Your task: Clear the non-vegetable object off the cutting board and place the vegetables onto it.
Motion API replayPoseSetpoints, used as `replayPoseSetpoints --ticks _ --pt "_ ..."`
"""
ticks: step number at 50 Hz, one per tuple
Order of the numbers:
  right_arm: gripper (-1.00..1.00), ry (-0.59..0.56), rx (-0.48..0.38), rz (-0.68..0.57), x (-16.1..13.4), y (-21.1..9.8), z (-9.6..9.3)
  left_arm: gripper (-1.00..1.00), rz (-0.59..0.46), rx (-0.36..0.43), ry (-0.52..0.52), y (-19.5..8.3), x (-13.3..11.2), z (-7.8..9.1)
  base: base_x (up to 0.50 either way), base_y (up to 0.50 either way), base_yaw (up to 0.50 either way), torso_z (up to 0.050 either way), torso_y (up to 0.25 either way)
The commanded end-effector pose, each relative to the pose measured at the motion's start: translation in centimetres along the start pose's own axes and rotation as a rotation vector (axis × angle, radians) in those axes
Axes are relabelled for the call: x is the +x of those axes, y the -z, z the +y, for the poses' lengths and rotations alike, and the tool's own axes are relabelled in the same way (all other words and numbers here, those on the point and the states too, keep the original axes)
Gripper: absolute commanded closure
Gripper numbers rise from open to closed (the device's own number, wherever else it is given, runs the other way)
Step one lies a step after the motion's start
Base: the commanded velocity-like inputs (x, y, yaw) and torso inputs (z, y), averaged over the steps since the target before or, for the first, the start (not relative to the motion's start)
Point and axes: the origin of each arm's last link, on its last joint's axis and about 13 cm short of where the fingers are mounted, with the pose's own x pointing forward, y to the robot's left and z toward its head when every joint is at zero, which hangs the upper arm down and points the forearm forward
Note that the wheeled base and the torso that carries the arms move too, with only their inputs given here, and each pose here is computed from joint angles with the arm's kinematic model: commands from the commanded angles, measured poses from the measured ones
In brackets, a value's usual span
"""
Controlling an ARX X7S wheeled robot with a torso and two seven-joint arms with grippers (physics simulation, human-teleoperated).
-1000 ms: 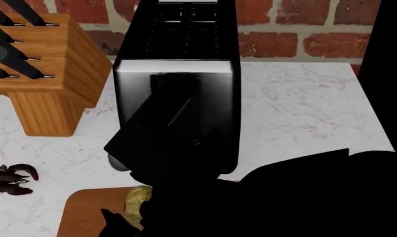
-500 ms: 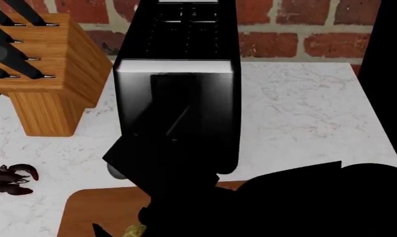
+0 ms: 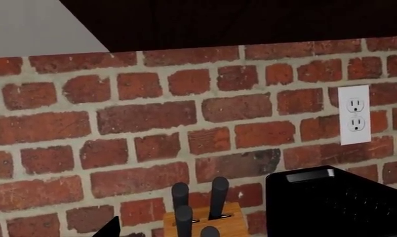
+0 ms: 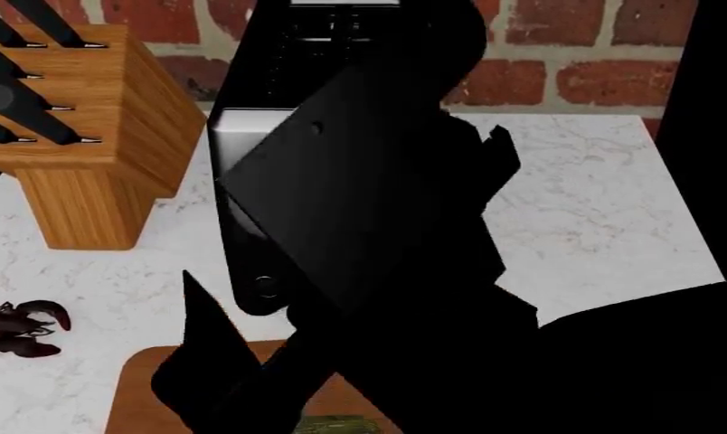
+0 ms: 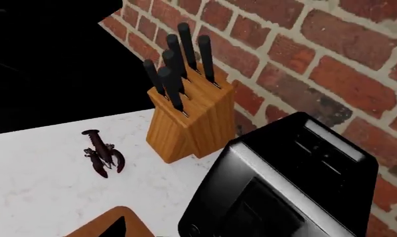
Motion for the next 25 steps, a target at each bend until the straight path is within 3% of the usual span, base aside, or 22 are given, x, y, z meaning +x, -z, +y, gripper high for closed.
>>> replayPoseSetpoints --ticks 1,9,12,25 --pt "-1.00 0.178 0.012 -0.164 -1.7 -2.0 -0.3 -1.00 -0.026 -0.010 0.036 0.1 0.1 -0.4 0.00 0.00 0.00 0.000 0.000" --pt "-1.00 0.258 0.015 -0.276 -2.2 -3.6 -0.6 -1.00 -0.035 -0.018 0.039 0.0 0.1 -0.5 0.00 0.00 0.00 0.000 0.000" --pt "-1.00 0.295 -0.045 -0.296 -2.4 -3.9 -0.5 -1.00 -0.037 0.009 0.037 0.3 0.0 -0.5 0.00 0.00 0.00 0.000 0.000" --pt "-1.00 0.348 -0.061 -0.425 -4.1 -6.3 0.0 -1.00 -0.041 -0.002 0.040 0.4 -0.3 -0.6 0.00 0.00 0.00 0.000 0.000"
